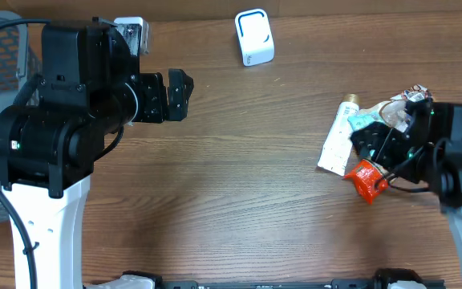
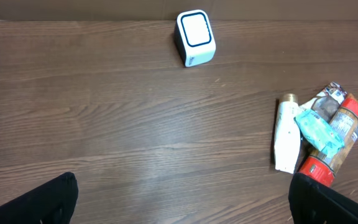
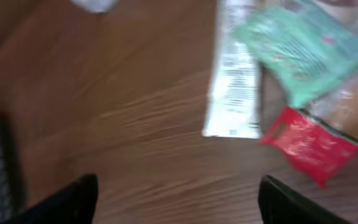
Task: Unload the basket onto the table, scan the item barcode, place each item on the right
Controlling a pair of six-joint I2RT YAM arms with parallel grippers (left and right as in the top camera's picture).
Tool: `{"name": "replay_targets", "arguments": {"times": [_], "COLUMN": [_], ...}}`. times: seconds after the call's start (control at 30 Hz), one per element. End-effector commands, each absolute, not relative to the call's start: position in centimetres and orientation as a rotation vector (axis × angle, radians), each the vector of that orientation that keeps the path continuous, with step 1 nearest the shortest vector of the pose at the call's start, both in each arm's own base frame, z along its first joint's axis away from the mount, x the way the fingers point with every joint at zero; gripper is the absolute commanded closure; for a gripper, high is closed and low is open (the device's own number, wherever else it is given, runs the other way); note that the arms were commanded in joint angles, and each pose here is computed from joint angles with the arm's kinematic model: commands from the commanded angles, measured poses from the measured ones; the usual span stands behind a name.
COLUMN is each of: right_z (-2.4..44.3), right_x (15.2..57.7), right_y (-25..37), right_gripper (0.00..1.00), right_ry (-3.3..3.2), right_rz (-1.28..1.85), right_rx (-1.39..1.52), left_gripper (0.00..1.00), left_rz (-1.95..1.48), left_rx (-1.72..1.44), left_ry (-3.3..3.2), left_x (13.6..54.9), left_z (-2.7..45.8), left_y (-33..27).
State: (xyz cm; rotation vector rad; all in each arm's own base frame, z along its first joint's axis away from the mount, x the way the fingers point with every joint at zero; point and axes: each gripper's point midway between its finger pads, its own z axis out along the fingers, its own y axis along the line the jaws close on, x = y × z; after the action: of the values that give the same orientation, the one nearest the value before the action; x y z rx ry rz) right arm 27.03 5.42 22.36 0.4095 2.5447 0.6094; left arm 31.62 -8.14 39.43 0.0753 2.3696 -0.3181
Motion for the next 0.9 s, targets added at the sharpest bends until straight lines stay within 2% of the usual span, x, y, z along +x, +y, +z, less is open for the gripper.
{"name": "replay_targets", "arguments": {"times": [0.0,0.1,0.33,0.87], "right_z": [27.6,29.1,28.9,29.9], "right_x": [25.1,24.2,23.8,26.1], "right_y": [9.0,10.4,10.5,7.6], "right_gripper": [0.0,0.0,0.0,0.0], "right_ry": [2.453,2.408,2.422,2.3], "right_rz": [0.658,0.682,0.685,0.448], "right_rx": [0.031,-0.054,-0.059,-0.002], "left_gripper": [0.01,0.01,0.0,0.01], "left_rz": [-0.313,-0.313,-0.313,-0.313], "left_rx": [0.104,0.105,0.104,0.104], "left_ry": [2.362,2.362,2.362,2.362], "left_x": [31.7,31.7,31.7,31.7], "left_z": [39.6,39.6,39.6,39.6], "left_y": [-8.3,-8.3,-8.3,-8.3]}}
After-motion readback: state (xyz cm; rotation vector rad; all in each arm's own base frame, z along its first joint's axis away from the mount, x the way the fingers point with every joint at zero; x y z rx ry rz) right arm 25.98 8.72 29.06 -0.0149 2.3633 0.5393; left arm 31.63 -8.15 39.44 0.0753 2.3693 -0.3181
